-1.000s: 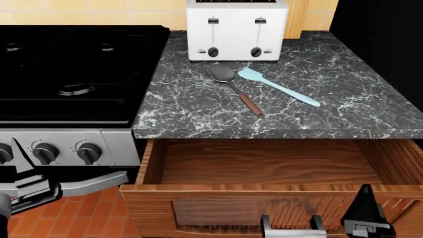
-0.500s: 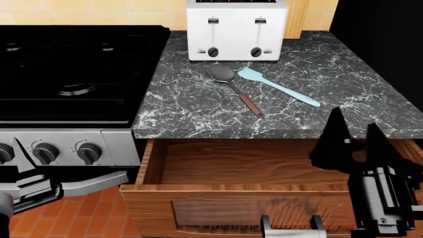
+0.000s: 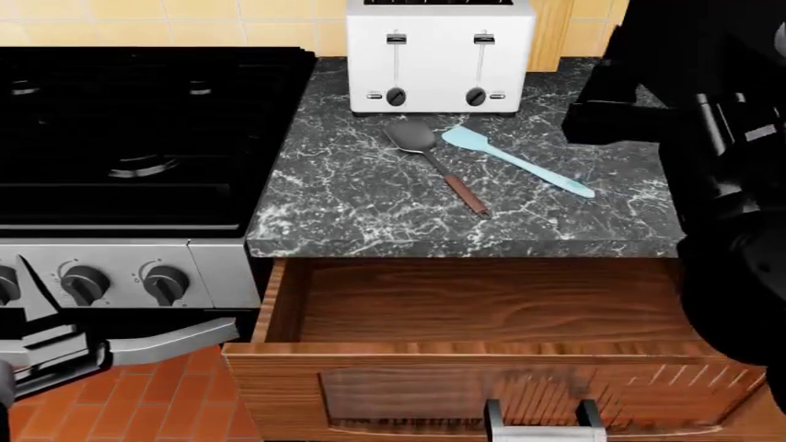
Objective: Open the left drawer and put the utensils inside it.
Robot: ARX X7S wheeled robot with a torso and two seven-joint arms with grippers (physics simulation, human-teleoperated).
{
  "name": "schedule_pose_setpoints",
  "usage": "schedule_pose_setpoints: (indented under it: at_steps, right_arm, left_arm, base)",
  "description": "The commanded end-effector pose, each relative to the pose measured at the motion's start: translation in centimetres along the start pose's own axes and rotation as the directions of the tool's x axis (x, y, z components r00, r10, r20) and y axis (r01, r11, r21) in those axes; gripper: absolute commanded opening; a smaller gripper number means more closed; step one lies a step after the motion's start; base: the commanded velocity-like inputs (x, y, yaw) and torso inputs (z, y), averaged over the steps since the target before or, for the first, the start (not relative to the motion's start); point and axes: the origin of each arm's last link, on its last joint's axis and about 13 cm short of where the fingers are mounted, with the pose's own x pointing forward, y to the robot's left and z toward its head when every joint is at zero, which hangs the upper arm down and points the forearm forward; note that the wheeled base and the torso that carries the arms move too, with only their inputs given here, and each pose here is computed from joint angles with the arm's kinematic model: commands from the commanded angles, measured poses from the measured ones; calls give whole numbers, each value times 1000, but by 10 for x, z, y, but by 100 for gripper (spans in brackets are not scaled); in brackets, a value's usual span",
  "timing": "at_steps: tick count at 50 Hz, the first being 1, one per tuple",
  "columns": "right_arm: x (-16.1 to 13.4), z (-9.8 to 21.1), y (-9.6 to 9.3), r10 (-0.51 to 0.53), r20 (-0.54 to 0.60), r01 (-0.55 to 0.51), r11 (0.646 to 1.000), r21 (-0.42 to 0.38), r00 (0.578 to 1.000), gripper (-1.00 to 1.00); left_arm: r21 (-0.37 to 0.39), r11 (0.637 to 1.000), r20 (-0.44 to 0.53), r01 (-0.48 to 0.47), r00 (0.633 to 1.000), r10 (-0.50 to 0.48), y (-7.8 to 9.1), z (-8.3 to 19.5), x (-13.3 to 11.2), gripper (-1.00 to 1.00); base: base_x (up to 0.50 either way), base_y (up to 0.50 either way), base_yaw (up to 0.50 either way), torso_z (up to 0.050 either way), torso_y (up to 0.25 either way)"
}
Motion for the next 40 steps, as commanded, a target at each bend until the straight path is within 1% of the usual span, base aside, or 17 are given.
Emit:
schedule_pose_setpoints:
  at_steps: [1, 9, 16, 24, 40]
  right_arm:
    - [18, 37, -8, -17, 51, 23, 993, -116, 999, 100]
    - [17, 45, -7, -5, 64, 14, 990, -139, 998, 100]
    - [16, 41, -2, 16, 59, -7, 990, -140, 998, 100]
    - [15, 38, -1, 28, 59, -19, 990, -141, 998, 100]
    - [14, 36, -2, 29, 56, -21, 990, -139, 998, 100]
  left_arm:
    - [0, 1000, 3, -5, 1000, 5, 2, 2, 0, 100]
    - [0, 1000, 2, -12, 1000, 12, 2, 1, 0, 100]
    - [1, 1000, 4, -22, 1000, 22, 4, 2, -1, 100]
    - [2, 1000, 4, -25, 1000, 25, 5, 2, -1, 100]
    - [7, 999, 15, -51, 999, 51, 9, 5, -2, 100]
  base:
    - [0, 0, 0, 0, 0]
    - [0, -83, 0, 0, 0]
    - [0, -160, 0, 0, 0]
    - [14, -161, 0, 0, 0]
    - [110, -151, 0, 0, 0]
